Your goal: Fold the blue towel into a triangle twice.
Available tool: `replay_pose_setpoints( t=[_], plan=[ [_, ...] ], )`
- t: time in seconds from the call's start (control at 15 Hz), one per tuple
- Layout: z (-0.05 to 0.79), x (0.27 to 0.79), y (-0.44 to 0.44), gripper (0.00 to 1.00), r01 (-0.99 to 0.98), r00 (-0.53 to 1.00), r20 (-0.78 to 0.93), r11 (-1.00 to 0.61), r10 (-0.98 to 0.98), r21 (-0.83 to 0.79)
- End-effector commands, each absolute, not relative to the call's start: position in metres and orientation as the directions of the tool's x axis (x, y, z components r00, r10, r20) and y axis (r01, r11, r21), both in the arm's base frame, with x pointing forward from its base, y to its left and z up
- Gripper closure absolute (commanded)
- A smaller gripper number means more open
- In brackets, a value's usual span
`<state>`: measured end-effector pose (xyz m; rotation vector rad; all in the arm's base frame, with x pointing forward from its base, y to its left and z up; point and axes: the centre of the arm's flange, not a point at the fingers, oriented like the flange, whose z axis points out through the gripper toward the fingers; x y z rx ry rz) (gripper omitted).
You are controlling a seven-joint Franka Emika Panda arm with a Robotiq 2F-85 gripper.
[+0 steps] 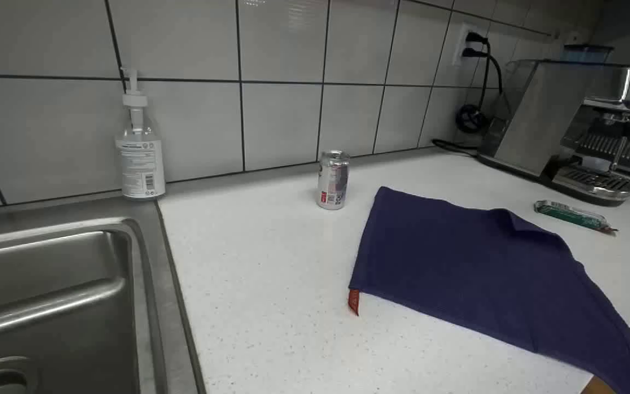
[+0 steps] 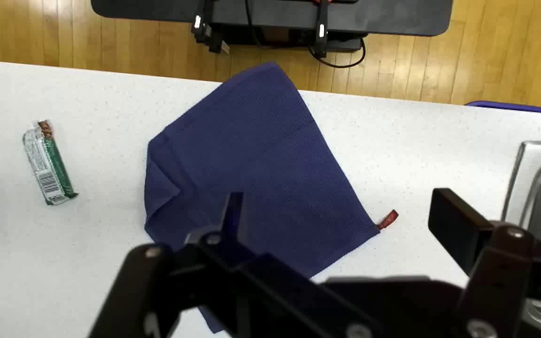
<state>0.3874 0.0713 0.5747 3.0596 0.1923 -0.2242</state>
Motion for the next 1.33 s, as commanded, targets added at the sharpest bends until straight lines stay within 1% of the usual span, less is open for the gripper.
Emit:
replay_pose_setpoints(
  t=[0.0, 0.73, 1.27],
  plan=[
    [0.575, 0.387, 0.071, 0.0, 0.129, 0.982, -0.149, -0.99, 0.119, 0.058],
    [0.553, 0.389, 0.069, 0.0, 0.138, 0.989, -0.07, -0.989, 0.134, 0.059],
    [0.516, 0.387, 0.062, 0.0, 0.141, 0.987, -0.092, -0.986, 0.132, 0.09]
  ],
)
